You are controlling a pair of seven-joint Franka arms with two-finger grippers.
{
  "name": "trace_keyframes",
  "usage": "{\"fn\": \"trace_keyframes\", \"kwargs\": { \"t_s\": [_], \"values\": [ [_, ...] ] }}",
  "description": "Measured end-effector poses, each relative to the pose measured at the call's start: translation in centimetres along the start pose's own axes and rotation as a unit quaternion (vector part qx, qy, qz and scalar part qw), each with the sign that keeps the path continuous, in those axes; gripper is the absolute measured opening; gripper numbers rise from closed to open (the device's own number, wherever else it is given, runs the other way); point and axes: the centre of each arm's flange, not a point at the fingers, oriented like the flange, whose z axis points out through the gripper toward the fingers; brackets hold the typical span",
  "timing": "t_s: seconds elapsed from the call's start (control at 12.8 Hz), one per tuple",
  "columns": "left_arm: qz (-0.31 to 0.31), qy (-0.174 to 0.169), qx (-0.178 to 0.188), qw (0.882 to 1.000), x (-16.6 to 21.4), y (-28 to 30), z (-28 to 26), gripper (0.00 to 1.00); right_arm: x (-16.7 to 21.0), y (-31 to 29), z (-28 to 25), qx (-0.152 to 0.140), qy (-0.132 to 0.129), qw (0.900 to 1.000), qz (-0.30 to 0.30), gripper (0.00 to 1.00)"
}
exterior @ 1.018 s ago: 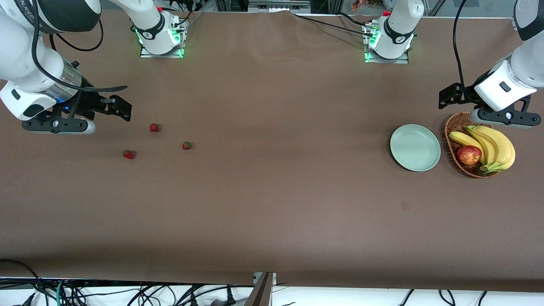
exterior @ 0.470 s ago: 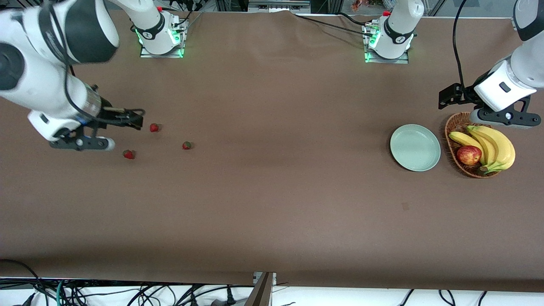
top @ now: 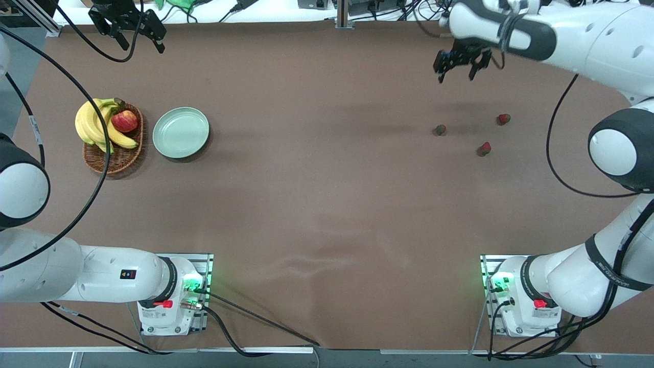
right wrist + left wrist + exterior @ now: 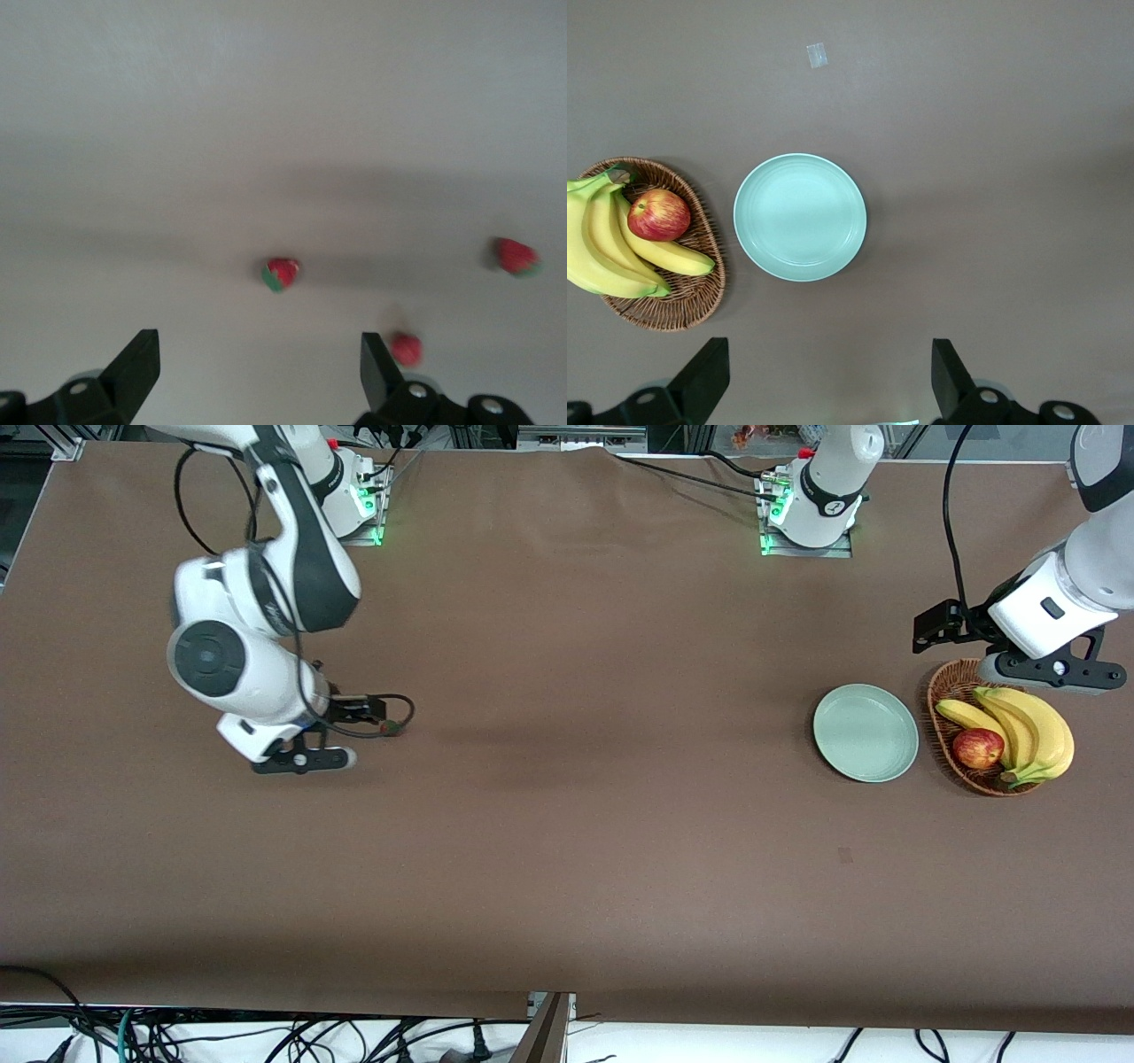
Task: Collect all strawberries into plate
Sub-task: 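Lower the right gripper onto a strawberry and close it, then carry the strawberry with the right gripper toward the left gripper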
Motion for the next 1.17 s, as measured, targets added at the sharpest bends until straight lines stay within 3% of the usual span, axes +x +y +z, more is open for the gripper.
{"fn": "trace_keyframes", "kwargs": {
  "t_s": [0.23,0.39,0.63,0.94,1.1,1.17],
  "values": [
    [0.0,0.0,0.0,1.0,0.0,0.0,0.0,1.0,-1.0,0.1,7.8,0.001,-0.001,1.0,0.004,0.99],
    [0.0,0.001,0.0,1.0,0.0,0.0,-0.1,1.0,-1.2,0.1,10.4,0.008,-0.01,1.0,0.014,0.98],
    [0.0,0.002,0.0,1.0,0.0,0.0,-0.2,1.0,-2.0,0.1,13.3,0.008,0.002,1.0,0.015,0.94],
    [-0.003,0.003,0.0,1.0,0.0,0.1,-0.3,1.0,-2.4,0.4,15.3,0.004,-0.006,1.0,0.017,0.81],
    [-0.018,0.004,0.0,1.0,0.0,0.1,-0.4,1.0,-2.6,0.5,15.7,0.003,-0.006,1.0,0.018,0.63],
    [-0.021,0.004,0.0,1.0,0.1,0.3,-0.4,1.0,-2.7,0.5,15.8,0.003,-0.005,1.0,0.018,0.62]
  ]
}}
